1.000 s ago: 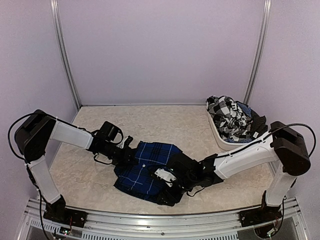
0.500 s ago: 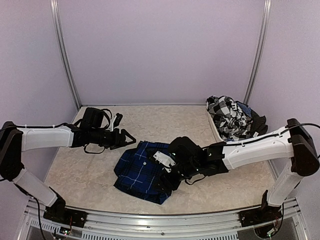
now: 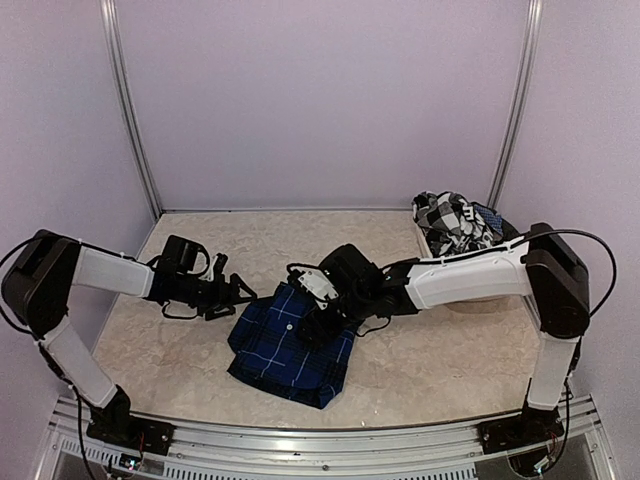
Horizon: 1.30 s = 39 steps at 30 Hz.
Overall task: Fold and stack the long sleeve shirts
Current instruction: Pick up the square-folded shirt from the center of the board.
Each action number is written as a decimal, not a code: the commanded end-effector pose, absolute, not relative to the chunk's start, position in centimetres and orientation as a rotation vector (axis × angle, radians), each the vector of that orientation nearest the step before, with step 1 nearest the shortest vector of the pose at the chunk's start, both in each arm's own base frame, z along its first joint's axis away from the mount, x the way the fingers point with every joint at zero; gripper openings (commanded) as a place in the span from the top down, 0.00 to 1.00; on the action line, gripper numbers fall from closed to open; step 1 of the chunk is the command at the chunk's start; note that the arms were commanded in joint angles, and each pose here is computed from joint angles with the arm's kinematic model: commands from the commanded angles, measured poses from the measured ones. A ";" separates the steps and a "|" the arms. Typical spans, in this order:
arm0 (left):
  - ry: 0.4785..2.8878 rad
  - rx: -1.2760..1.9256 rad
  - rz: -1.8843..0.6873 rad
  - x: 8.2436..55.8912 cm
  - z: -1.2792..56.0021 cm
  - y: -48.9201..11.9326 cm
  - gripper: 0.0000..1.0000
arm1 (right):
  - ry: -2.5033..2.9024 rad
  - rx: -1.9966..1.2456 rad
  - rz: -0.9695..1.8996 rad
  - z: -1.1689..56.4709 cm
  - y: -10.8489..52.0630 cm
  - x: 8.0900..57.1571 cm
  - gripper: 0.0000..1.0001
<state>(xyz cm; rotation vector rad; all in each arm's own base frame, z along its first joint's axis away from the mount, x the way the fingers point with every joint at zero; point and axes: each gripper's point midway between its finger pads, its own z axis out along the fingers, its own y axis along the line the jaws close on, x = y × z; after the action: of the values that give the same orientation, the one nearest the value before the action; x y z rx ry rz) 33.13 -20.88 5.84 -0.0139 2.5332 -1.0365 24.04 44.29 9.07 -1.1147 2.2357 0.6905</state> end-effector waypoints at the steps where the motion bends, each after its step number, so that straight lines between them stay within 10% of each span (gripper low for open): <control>1: 2.517 0.020 -1.176 32.8 5.2 -21.9 0.11 | 2.254 -1.149 0.740 7.7 44.8 24.6 0.32; 20: 2.623 0.145 -1.451 28.4 2.1 -27.0 0.22 | 2.313 -1.196 0.800 3.8 45.4 24.1 0.35; 27: 2.620 0.212 -1.597 26.5 1.7 -30.5 0.45 | 2.322 -1.182 0.808 3.4 45.2 23.9 0.36; 34: 2.541 0.207 -1.583 27.9 4.0 -30.6 1.00 | 2.316 -1.153 0.788 4.9 43.6 24.0 0.36; 39: 2.515 0.237 -1.445 29.8 8.0 -29.7 1.00 | 2.266 -1.103 0.789 9.1 41.3 23.7 0.35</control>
<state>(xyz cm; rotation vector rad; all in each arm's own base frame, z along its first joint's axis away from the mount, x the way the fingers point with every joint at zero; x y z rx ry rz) 27.58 -30.28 3.58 0.1964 2.5845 -1.5514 23.72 43.47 5.41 -1.1571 2.2956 0.7948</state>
